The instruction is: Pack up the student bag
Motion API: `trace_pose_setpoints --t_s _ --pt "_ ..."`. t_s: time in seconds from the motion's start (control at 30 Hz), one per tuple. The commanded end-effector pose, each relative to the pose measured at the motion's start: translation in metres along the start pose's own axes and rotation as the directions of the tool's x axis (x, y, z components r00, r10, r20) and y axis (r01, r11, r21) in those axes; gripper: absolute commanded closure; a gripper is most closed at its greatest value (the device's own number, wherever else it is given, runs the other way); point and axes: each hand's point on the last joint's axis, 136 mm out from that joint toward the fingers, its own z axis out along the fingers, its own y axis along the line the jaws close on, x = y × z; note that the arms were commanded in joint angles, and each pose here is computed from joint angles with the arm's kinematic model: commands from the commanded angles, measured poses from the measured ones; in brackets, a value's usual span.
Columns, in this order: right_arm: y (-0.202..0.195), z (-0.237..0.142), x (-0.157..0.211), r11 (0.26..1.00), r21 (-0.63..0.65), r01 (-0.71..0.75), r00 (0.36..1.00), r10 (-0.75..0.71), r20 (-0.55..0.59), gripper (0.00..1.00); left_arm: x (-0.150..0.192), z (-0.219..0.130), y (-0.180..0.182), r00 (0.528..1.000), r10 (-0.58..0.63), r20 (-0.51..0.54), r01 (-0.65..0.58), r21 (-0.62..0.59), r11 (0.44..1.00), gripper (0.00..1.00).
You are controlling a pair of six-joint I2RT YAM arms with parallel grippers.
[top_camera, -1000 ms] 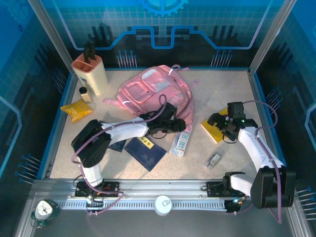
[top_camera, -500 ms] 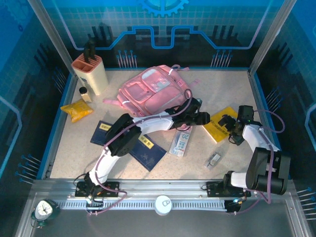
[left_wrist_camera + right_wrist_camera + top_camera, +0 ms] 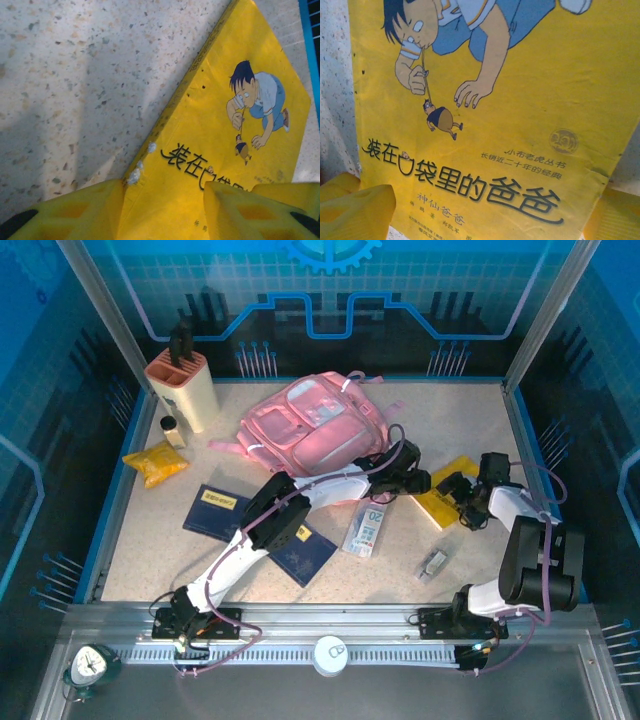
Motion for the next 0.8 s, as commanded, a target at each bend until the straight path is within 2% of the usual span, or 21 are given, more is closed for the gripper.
trace_pose_setpoints --t_s 0.0,0.1,0.23,0.3,0.4,0.5,0.67,0.77 --pt "0.034 -0.008 -0.014 0.991 -0.125 0.044 0.999 -0.043 0.006 0.09 0.063 -0.018 0.004 0.985 0.016 -0.172 -0.030 -0.074 0.997 0.56" --pt "0.039 -0.011 -0.011 0.990 -0.132 0.059 0.998 -0.061 -0.010 0.09 0.078 -0.039 0.007 0.984 0.026 -0.178 -0.045 -0.105 0.993 0.56" --pt "0.052 -0.011 0.007 0.980 -0.168 0.111 0.988 -0.127 -0.088 0.11 0.093 -0.064 0.003 0.981 -0.003 -0.193 -0.010 -0.071 0.997 0.56" --pt "0.044 -0.012 0.013 0.984 -0.122 0.131 0.983 -0.145 -0.112 0.11 0.090 -0.077 0.002 0.986 -0.008 -0.166 -0.003 -0.066 0.998 0.56" --pt "0.027 -0.019 0.006 0.990 -0.086 0.115 0.990 -0.121 -0.067 0.11 0.073 -0.087 0.005 0.992 -0.009 -0.125 -0.002 -0.087 0.996 0.54" --pt "0.018 -0.021 0.004 0.990 -0.068 0.122 0.990 -0.126 -0.065 0.11 0.056 -0.083 0.011 0.994 -0.058 -0.090 0.049 -0.101 0.994 0.55" --pt "0.013 -0.006 0.011 0.990 -0.057 0.129 0.982 -0.135 -0.130 0.13 0.046 -0.063 0.008 0.992 -0.112 -0.062 0.106 -0.090 0.990 0.57" --pt "0.019 0.000 0.019 0.985 -0.101 0.142 0.974 -0.157 -0.163 0.14 0.045 -0.053 0.015 0.990 -0.127 -0.061 0.118 -0.125 0.985 0.59"
